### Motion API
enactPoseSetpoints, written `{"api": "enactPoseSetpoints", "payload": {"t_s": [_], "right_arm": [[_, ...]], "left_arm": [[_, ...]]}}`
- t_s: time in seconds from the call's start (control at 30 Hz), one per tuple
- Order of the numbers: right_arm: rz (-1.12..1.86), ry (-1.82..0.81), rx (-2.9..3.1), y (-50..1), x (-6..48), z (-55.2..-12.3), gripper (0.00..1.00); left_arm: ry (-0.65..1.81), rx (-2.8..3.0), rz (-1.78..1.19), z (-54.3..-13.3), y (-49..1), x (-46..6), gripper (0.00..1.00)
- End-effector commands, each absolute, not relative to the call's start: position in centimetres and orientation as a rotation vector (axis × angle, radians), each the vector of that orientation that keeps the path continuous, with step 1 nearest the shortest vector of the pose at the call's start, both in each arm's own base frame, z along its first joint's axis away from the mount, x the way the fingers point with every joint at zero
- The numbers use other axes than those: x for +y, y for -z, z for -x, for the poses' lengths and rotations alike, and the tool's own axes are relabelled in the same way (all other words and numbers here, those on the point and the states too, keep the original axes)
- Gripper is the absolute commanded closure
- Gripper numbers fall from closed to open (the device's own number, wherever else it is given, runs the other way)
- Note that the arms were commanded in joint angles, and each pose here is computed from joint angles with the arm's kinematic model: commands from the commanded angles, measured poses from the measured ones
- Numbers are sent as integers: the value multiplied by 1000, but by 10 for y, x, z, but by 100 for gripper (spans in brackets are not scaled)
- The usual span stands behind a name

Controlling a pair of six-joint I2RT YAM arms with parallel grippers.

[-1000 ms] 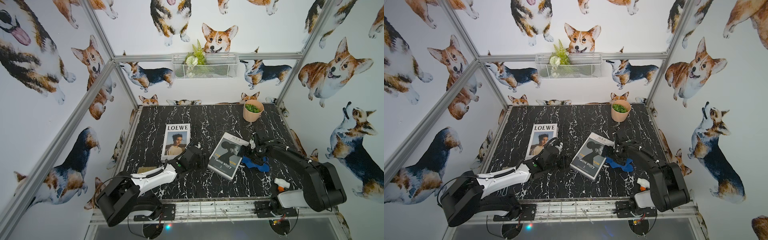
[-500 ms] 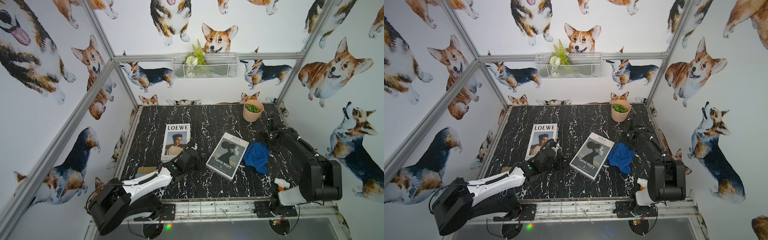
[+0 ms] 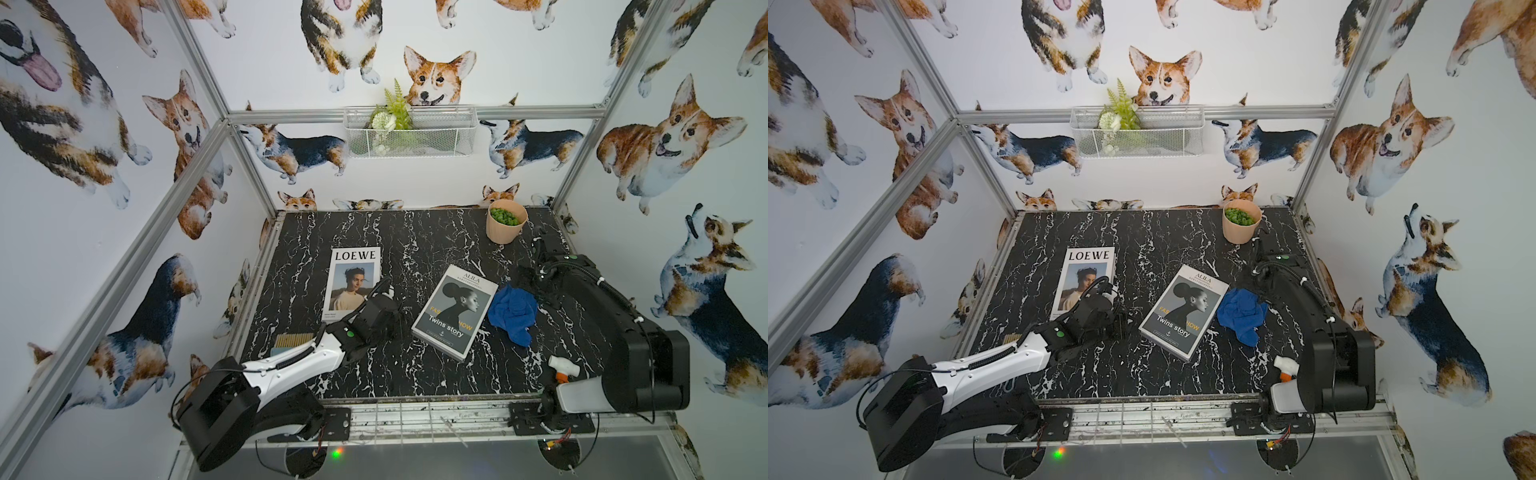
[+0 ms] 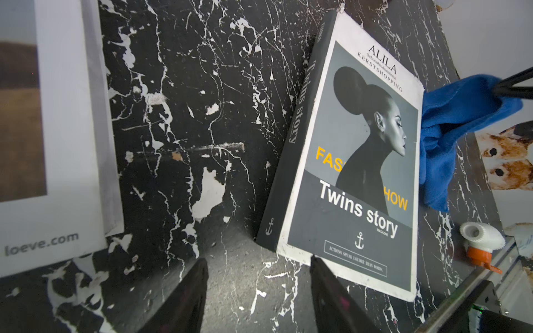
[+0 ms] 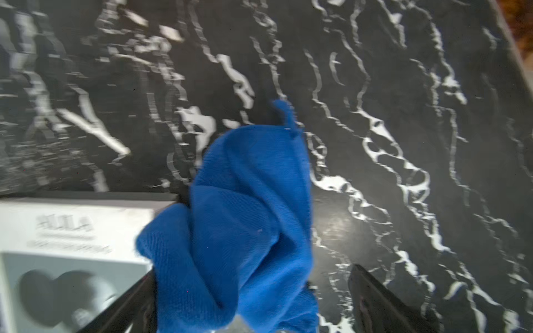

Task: Wipe the cover of the book
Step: Place the cleaning item at the center of the board.

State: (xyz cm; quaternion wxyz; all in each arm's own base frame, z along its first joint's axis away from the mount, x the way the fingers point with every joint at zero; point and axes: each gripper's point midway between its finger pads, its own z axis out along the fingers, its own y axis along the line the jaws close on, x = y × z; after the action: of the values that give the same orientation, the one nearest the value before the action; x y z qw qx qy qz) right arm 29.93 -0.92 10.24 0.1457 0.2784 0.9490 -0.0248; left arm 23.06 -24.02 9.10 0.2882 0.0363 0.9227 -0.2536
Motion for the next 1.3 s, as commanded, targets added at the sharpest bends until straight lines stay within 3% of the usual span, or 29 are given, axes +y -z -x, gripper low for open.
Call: {"api": "enactPoseSetpoints", "payload": {"t_s": [0.0,0.07,0.2,0.43,0.73,0.87,1.03,1.27], "right_arm": [[-832,226,2816,-95,-28,-276,0],[-839,108,2800,-99,-16,-279,0],[-783,-378,2679,-120,33,-294,0],[-871,-292,2709,-108,17,-279,0],[-1139,-638,2488,-126,-7,-292,0],[-1155,-656,2473,-131,-12,-294,0],[-1168,-666,2440,-136,-18,-296,0],[-1188,-687,2374,-150,-24,-301,0]], "left_arm": [[660,2468,-98,-232,-91,-239,41],[673,2466,-100,-233,-93,-242,41],[764,2442,-137,-237,-103,-262,41],[1070,2348,-299,-233,-133,-362,41],[1362,2353,-513,-203,-133,-536,34],[1241,2455,-558,-202,-104,-568,35],[911,2553,-523,-224,-61,-564,35],[705,2605,-546,-227,-21,-571,35]]}}
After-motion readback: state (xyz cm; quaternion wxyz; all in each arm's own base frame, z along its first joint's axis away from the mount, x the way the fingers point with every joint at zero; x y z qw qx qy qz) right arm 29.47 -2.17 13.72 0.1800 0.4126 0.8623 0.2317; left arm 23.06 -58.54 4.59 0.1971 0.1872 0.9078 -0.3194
